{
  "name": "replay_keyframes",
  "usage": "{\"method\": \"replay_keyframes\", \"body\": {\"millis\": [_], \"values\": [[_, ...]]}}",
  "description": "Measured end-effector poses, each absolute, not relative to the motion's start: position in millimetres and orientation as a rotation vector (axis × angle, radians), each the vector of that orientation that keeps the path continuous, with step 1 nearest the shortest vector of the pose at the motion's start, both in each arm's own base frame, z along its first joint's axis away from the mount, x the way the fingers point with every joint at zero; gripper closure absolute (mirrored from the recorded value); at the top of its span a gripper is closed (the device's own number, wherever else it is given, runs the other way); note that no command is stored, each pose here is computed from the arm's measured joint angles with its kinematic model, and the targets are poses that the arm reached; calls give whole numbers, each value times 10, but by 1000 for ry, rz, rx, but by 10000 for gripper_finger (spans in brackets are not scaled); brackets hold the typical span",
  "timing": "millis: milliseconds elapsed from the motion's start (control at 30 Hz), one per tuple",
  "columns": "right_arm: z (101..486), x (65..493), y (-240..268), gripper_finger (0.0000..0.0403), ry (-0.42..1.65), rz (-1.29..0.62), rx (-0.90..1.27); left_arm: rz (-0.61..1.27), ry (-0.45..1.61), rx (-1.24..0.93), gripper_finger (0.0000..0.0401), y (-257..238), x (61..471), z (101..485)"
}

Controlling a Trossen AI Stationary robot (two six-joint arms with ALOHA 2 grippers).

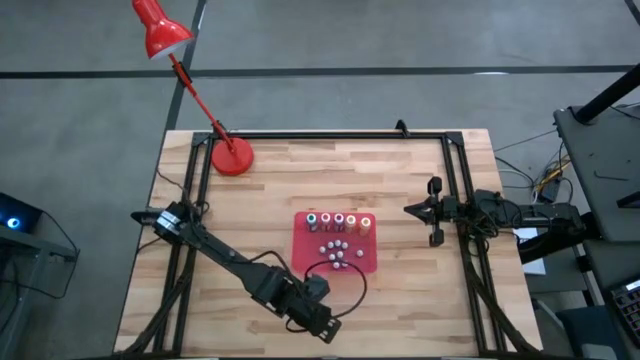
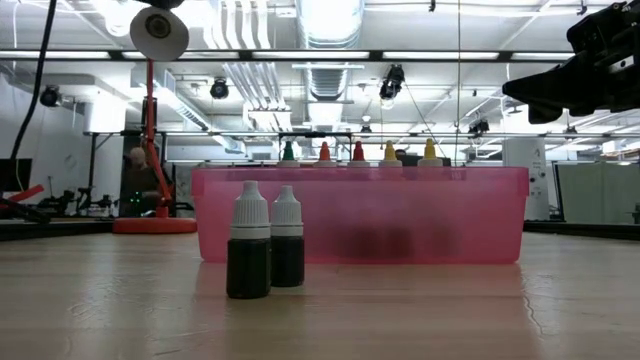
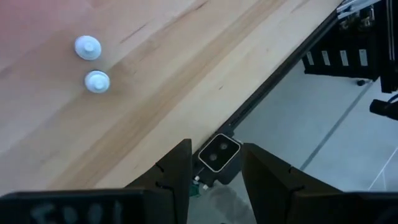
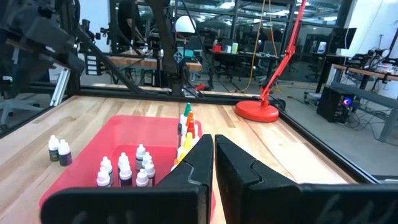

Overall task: Pick & Place food coloring
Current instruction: Put the small green food coloring bottle into the container

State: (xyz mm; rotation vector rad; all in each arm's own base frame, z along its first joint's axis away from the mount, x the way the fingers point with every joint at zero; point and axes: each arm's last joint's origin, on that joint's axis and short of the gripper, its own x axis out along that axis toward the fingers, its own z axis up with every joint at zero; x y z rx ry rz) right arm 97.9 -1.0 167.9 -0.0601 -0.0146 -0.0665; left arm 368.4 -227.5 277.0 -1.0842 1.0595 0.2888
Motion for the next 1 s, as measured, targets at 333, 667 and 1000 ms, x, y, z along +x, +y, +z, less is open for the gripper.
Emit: {"method": "replay_keyframes", "body": {"millis": [333,667,1000], "values": [[1679,979,-10,394,-15,-67,-60,342,1074,-1107,291,-2281,3750,2626],[1678,980,-10,394,-14,-66,-60,411,1102,-1089,291,-2176,3764,2573],[1678,980,-10,394,-14,-66,-60,495,1094,-1082,291,-2036,3791,2505]]}}
